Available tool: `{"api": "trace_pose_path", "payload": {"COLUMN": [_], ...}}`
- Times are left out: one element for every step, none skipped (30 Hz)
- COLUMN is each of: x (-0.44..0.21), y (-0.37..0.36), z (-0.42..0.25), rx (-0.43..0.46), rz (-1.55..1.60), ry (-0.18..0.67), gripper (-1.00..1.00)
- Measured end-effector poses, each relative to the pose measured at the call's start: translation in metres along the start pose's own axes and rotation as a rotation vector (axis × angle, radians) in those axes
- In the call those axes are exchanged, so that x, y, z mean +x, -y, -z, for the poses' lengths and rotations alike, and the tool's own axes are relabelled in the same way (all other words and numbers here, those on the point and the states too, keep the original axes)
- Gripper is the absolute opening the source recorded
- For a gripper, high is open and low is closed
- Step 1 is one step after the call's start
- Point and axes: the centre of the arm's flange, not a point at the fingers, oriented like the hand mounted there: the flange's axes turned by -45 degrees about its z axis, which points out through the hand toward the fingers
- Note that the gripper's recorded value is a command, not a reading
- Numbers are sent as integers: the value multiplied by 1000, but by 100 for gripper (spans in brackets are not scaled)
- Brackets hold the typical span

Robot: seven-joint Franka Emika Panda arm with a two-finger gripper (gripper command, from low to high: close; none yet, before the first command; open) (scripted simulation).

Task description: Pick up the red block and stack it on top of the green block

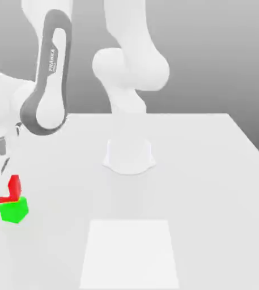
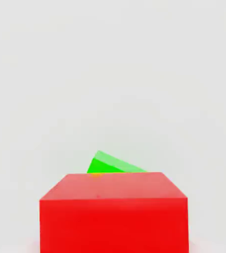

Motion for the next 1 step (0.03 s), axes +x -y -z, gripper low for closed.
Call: {"api": "trace_pose_path", "payload": {"x": [0], "y": [0], "z": [0], "rx": [0], "rz": [0], "ry": [0], "gripper": [100]}}
